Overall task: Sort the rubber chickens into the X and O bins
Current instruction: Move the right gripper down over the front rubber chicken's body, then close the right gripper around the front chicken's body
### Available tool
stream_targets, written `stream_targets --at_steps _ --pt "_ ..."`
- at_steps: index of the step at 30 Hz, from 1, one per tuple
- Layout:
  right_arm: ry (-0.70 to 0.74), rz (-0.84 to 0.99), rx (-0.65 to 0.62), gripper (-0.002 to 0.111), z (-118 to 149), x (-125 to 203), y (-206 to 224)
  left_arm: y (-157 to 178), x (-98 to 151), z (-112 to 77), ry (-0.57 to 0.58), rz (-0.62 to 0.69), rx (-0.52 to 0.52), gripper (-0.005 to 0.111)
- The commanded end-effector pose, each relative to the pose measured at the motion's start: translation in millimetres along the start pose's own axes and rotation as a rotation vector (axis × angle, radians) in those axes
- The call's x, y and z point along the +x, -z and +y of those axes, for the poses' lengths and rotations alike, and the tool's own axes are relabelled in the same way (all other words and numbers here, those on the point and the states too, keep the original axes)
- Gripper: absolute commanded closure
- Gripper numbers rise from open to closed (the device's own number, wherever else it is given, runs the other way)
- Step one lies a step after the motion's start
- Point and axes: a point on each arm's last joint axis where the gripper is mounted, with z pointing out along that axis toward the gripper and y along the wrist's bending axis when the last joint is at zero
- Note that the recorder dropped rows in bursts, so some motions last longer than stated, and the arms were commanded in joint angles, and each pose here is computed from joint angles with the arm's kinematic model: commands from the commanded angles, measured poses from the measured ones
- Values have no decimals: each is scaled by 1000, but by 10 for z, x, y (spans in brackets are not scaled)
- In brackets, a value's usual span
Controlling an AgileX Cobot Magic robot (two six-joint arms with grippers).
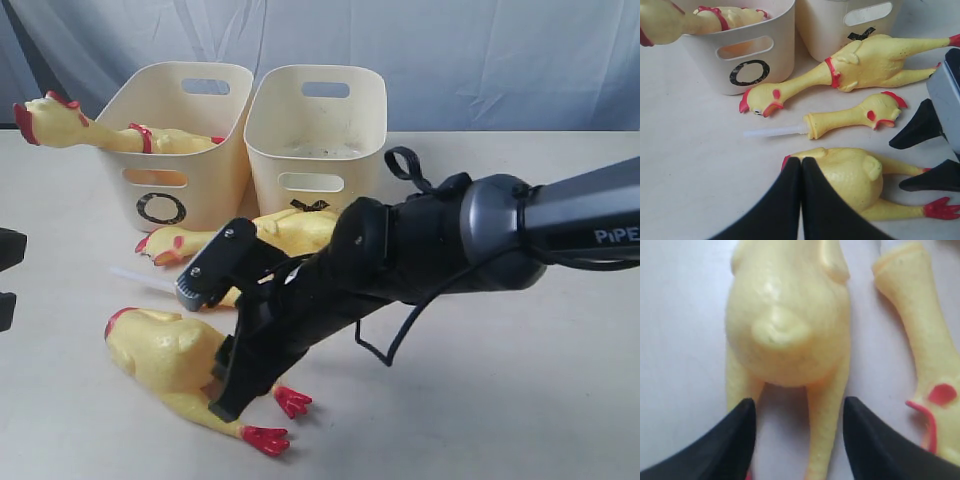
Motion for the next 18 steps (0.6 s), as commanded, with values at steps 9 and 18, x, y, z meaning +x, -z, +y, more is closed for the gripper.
stream_targets --at_steps 9,18 --pt "49 -140 95 20 198 -323 -28 12 14 -5 6 -6 1 107" --pt "24 -121 110 20 157 -276 -194 12 14 -5 6 -6 1 107"
